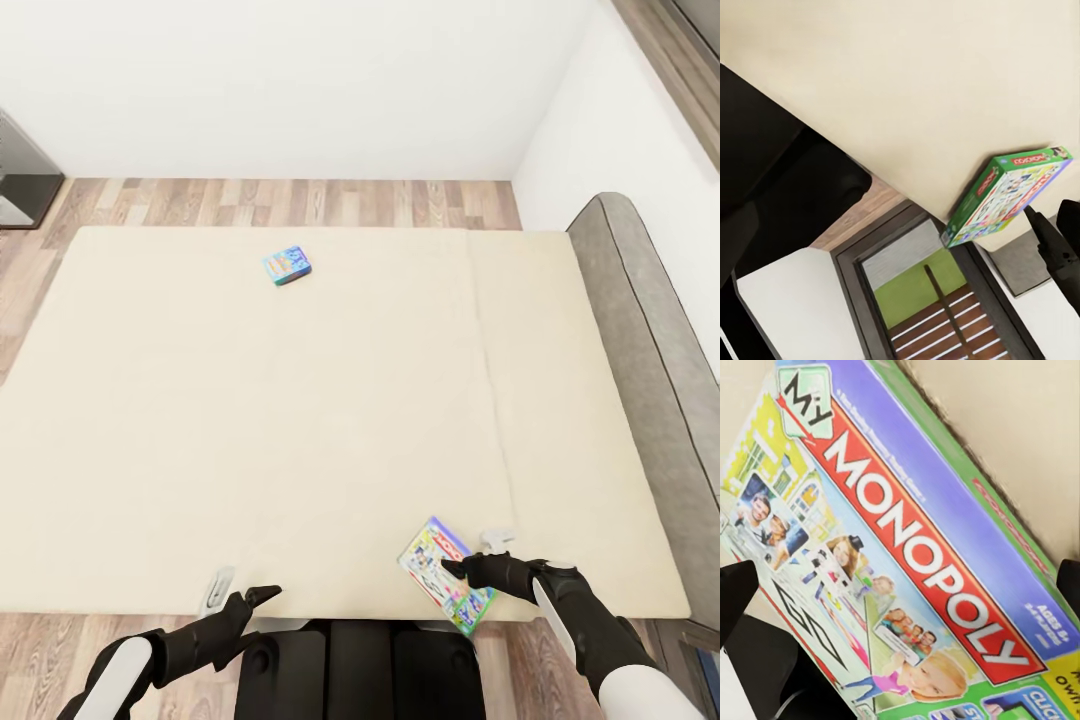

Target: Put all the toys in the child's room - the three board games (two on the bed and one on the table), the two jigsaw puzzles on the table, and the tennis ball on the table - inside the toy box on the table in the child's room.

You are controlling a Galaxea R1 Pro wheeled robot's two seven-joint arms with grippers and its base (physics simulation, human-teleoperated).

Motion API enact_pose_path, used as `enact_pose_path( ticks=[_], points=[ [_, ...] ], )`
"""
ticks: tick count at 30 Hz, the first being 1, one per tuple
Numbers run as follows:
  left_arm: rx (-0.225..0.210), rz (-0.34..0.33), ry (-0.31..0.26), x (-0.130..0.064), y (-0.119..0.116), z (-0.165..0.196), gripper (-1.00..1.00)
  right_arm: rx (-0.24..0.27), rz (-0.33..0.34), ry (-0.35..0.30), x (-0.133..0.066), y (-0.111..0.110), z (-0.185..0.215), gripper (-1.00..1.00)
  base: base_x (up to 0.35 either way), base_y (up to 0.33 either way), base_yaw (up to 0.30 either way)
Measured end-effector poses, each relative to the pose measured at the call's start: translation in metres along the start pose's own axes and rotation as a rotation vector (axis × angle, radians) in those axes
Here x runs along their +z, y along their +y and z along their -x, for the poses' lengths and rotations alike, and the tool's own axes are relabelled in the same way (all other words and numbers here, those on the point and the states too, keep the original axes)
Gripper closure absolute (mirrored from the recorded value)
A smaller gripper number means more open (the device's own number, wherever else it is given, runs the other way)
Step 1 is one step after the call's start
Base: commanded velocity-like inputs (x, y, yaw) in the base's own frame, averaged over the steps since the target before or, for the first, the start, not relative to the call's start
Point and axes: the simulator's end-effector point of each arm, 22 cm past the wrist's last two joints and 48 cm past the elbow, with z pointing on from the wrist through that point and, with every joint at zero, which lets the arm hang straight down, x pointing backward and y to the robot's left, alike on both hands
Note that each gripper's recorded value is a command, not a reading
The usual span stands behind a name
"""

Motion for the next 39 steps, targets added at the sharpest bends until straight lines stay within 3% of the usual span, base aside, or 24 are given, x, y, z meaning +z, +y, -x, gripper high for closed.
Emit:
enact_pose_path(
  ticks=[39],
  points=[
    [0.001, 0.000, 0.000, 0.0002, -0.0002, -0.0002, -1.00, 0.001, -0.001, 0.001, -0.0002, -0.0006, -0.0003, -1.00, 0.000, 0.017, 0.000]
  ],
)
